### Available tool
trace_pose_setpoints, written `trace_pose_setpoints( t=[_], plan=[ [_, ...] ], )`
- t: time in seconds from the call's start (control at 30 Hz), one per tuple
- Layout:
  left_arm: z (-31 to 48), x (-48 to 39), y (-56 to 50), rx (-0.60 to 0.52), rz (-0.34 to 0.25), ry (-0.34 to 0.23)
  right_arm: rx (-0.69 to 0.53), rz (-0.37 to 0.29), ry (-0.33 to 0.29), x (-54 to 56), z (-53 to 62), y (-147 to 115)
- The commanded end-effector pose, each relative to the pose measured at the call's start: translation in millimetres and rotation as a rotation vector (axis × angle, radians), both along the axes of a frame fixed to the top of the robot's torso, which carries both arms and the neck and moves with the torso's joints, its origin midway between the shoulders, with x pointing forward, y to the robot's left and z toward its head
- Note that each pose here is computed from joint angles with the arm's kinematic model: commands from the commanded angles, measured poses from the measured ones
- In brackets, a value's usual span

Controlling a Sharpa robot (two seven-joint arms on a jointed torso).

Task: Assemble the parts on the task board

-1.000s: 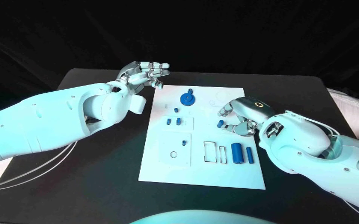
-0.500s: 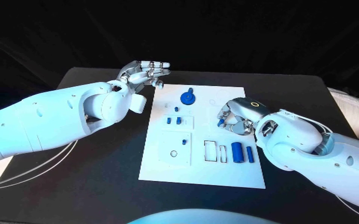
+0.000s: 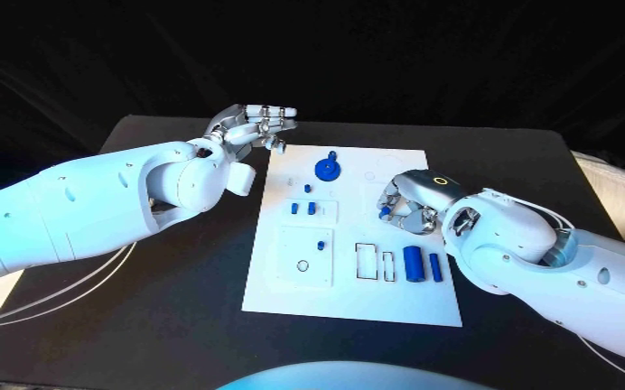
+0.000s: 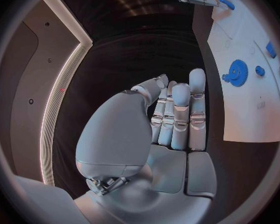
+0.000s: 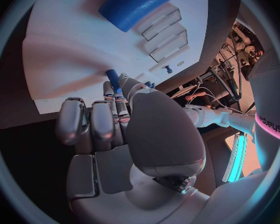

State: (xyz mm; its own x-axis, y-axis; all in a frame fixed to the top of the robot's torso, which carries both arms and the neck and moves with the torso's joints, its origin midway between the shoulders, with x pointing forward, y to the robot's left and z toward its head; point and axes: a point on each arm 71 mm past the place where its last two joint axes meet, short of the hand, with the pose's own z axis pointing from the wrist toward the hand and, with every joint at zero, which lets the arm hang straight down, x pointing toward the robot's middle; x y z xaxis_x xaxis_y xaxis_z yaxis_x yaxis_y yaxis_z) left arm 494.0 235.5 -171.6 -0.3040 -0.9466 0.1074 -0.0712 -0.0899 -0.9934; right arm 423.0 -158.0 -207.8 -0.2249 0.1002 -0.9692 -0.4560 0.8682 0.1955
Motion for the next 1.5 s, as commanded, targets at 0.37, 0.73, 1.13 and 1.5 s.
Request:
trace_pose_setpoints(
  t=[0.37, 0.73, 1.13, 1.5],
  plan=[
    [0.3, -0.5, -1.5, -0.011, -0.017, -0.001, 0.047, -0.005, -0.068, -6.1, 8.0, 1.4],
    [-0.7, -0.6, -1.2, -0.011, -0.016, 0.001, 0.159, 0.048, -0.095, -28.7, 46.5, 13.3],
    [-1.3, -1.3, -5.3, -0.015, -0.028, 0.004, 0.252, 0.215, -0.002, -58.1, 26.1, 71.6],
    [-1.2, -1.5, -7.3, -0.017, -0.034, 0.004, 0.216, 0.287, 0.073, -69.8, -2.2, 102.2]
  ],
)
